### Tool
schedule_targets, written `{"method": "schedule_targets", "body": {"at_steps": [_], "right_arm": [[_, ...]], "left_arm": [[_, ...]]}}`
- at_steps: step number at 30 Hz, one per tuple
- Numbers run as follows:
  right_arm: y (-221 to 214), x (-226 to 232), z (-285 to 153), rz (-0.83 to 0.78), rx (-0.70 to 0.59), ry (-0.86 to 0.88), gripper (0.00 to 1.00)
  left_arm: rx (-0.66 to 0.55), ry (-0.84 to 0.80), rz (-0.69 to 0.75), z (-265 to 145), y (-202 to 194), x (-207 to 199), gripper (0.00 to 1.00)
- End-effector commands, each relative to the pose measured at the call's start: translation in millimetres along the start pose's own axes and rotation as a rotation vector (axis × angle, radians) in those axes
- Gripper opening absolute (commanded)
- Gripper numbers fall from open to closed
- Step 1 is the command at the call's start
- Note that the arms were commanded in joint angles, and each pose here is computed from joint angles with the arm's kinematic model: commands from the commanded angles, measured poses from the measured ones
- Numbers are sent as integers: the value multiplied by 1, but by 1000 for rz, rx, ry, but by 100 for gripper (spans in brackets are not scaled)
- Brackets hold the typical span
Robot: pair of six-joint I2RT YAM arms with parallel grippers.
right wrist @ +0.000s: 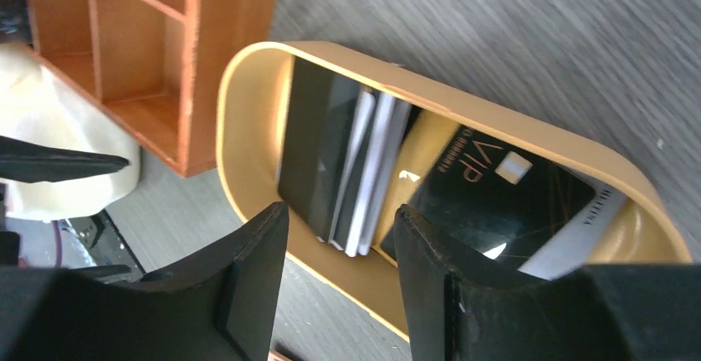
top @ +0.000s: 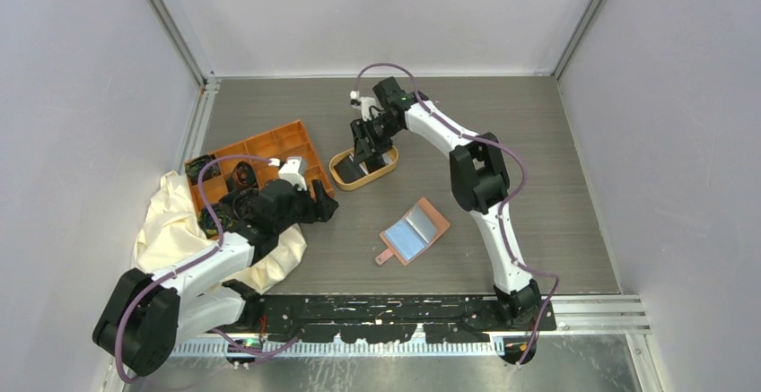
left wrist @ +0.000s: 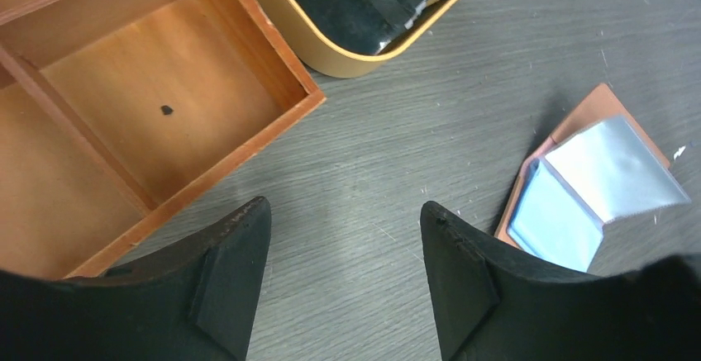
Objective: Put the credit cards into the card holder
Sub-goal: Pick up the credit card from the storage box.
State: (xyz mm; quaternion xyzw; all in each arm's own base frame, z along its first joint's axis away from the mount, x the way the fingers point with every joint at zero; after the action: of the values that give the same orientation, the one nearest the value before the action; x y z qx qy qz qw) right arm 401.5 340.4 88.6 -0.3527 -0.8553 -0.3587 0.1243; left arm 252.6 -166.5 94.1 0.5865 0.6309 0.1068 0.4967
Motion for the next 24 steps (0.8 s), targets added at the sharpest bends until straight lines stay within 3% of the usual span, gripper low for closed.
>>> {"method": "schedule_targets", "body": {"at_steps": [1,24], "right_arm": [[16,-6,-15,-11,-21,-81,55],[11,23,6,123,-14,191,54]], "left_arm": [[-95,-12,-48,-1,20,-1,66],[-97,-3,-73,0,19,4,65]]}}
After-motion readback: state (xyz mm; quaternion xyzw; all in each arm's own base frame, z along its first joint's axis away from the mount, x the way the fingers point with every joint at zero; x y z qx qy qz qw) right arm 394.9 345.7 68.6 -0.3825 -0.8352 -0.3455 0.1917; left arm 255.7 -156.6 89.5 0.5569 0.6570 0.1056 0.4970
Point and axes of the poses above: each gripper's point midway between its finger pads, its own z axis out along the fingers, its own x axis along the line the jaws close on, y = z × x, the point moved 2 cm from there along -z, back along the fingers, and after that the axes turned 7 degrees about -z, right-handed, at the moved point
